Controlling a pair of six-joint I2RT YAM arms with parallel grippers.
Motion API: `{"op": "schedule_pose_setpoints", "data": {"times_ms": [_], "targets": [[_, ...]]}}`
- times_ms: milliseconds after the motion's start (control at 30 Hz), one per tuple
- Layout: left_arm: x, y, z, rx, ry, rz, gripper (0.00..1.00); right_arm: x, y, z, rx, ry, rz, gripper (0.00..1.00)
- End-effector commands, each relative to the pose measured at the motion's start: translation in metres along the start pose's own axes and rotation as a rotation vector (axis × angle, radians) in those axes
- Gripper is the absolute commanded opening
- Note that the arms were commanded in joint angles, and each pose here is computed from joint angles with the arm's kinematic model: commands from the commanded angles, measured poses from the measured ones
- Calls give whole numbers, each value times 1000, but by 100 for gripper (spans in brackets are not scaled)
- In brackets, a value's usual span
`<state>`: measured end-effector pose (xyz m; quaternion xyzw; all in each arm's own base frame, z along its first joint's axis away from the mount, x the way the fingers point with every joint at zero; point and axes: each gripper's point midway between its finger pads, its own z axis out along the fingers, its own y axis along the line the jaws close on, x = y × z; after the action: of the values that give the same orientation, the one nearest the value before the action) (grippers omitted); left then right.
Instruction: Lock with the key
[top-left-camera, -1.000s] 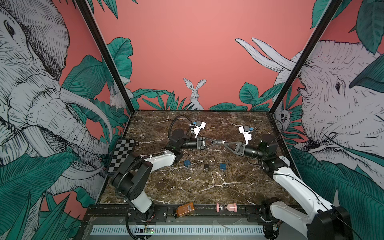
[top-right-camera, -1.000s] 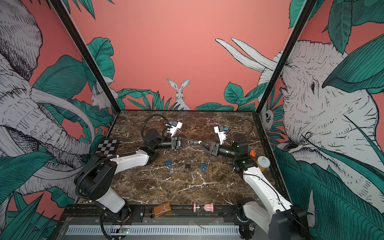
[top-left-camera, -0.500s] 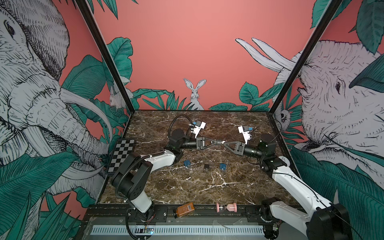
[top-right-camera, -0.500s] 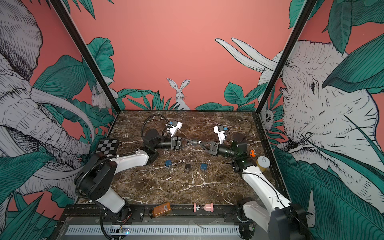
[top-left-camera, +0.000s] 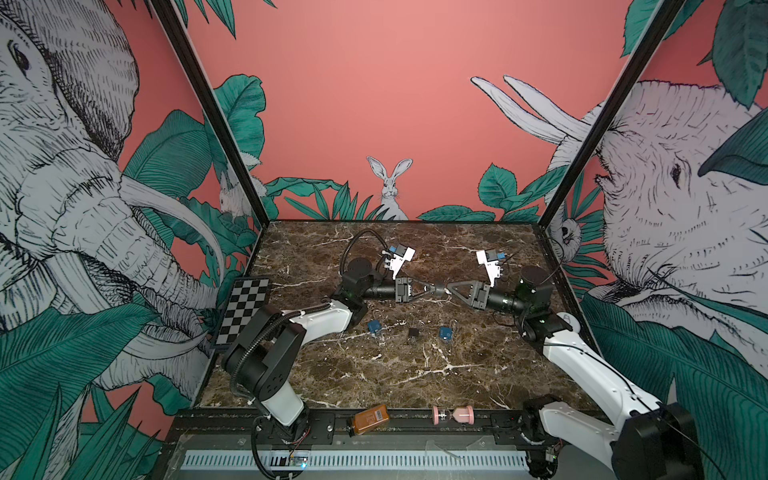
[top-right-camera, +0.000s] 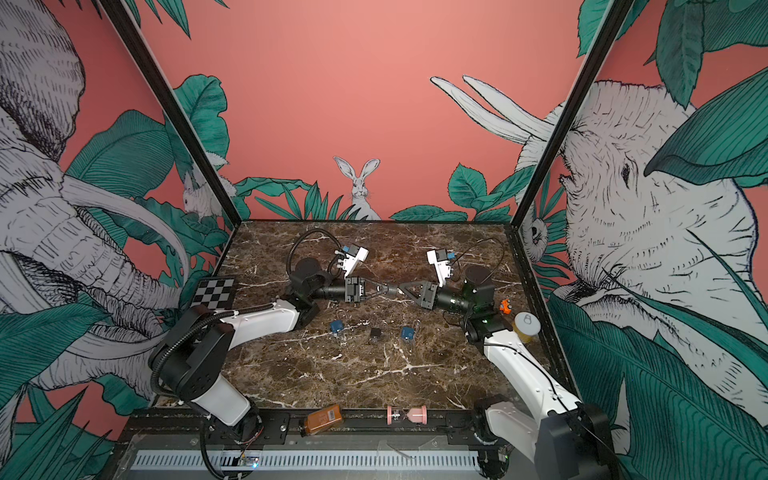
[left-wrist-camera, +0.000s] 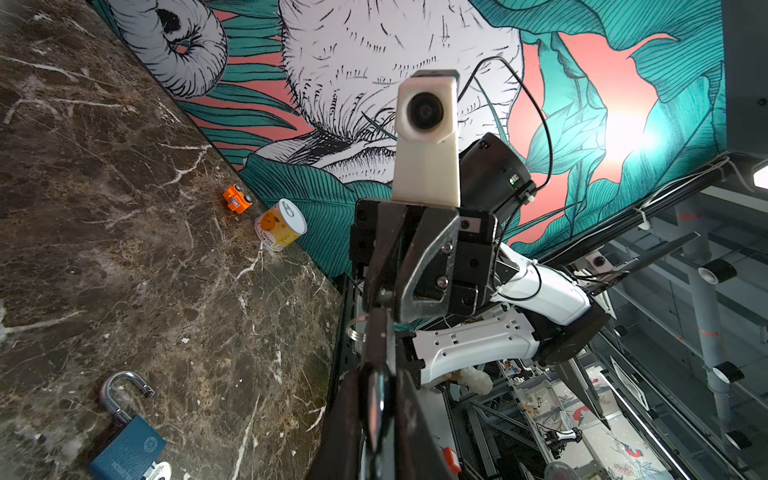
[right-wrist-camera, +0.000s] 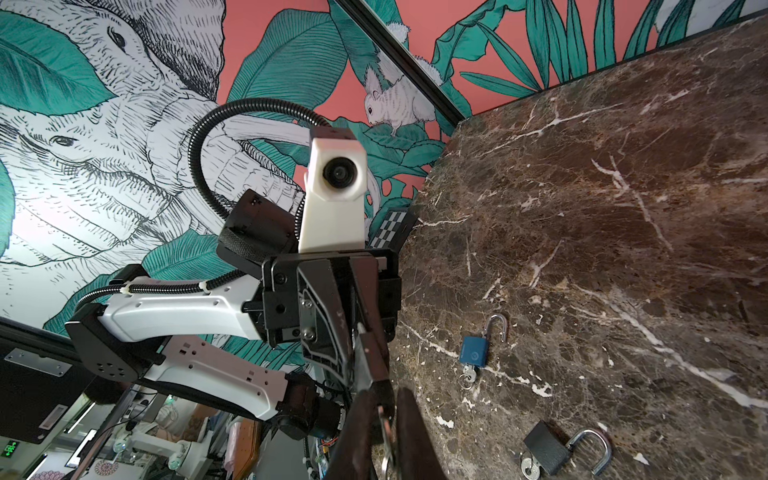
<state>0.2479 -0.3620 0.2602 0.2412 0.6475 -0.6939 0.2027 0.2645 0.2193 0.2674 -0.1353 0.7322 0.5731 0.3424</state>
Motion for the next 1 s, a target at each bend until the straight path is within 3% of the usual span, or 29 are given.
{"op": "schedule_pose_setpoints", "data": {"times_ms": [0,967], "targets": [[-13,-16,2,23,-22,64,0,-6,17,-3,-49,-12,-51,13],[-20,-17,4,40,-45,54,0,5,11,0,-64,11,-17,14]]}}
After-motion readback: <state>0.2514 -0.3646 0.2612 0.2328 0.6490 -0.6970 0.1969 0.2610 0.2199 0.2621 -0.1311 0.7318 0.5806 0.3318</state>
